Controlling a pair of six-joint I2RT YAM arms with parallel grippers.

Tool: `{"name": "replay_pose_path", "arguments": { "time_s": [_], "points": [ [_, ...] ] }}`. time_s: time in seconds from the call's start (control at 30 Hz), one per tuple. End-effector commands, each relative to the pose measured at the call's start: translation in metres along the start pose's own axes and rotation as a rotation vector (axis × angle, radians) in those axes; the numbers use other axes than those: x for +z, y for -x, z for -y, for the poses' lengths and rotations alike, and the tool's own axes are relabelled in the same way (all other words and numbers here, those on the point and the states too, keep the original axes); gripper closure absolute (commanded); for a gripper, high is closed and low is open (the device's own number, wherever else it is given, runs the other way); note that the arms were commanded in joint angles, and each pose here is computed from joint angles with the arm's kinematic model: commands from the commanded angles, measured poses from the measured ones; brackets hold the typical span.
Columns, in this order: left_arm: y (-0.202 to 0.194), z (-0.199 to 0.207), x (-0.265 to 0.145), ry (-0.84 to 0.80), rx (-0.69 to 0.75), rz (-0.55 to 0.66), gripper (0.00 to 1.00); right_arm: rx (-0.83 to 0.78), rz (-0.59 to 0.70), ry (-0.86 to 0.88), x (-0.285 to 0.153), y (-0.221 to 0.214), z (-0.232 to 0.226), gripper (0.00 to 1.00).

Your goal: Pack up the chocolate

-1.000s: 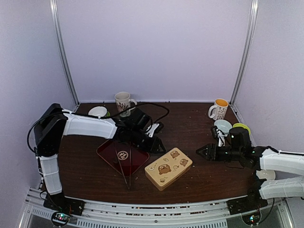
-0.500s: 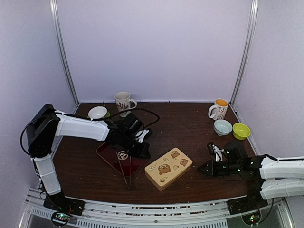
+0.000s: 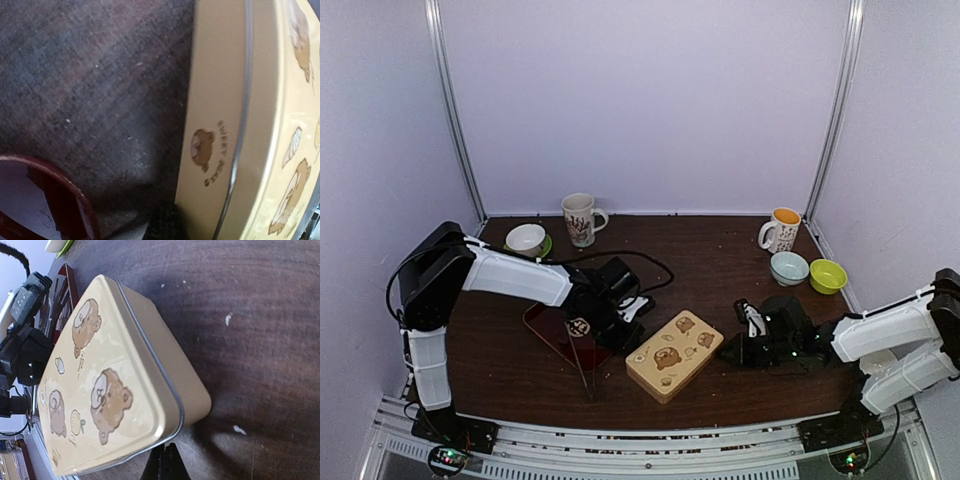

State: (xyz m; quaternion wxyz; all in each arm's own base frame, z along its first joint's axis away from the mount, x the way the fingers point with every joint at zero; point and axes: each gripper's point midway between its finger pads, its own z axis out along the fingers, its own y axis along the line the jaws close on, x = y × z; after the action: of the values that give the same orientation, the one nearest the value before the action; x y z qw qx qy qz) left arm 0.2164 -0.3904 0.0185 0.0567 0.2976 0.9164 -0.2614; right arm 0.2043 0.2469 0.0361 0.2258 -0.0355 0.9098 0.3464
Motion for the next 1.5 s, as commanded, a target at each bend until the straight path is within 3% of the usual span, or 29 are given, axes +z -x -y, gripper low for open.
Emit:
{"name": "replay_pose_path", "arguments": {
  "time_s": [0.0, 0.27, 0.4, 0.7, 0.93, 1.13, 1.47],
  "points": [
    [-0.004, 0.023, 0.002, -0.065, 0.037, -0.023, 1.0, -0.031, 0.064, 0.03, 0.012, 0.036, -0.013, 1.0],
    [-0.02, 0.063, 0.007, -0.121, 0.063, -0.04, 1.0, -0.066, 0.013, 0.092, 0.029, 0.047, -0.031, 1.0],
    [-0.015, 0.067, 0.002, -0.127, 0.02, 0.04, 1.0, -0.076, 0.02, 0.078, 0.026, 0.046, -0.028, 1.0],
    [0.008, 0.027, -0.03, 0.019, -0.09, 0.223, 1.0, -0.091, 0.033, 0.025, 0.007, 0.055, -0.013, 1.0],
    [0.025, -0.003, -0.025, 0.073, -0.168, 0.282, 1.0, -0.058, -0.032, 0.041, 0.007, 0.021, -0.008, 1.0],
    [0.046, -0.005, -0.011, 0.074, -0.184, 0.305, 1.0, -0.073, -0.076, 0.069, 0.004, -0.008, -0.023, 1.0],
    [0.056, 0.004, 0.001, 0.025, -0.176, 0.286, 1.0, -0.098, -0.062, 0.063, -0.003, -0.001, -0.032, 1.0]
  ]
}}
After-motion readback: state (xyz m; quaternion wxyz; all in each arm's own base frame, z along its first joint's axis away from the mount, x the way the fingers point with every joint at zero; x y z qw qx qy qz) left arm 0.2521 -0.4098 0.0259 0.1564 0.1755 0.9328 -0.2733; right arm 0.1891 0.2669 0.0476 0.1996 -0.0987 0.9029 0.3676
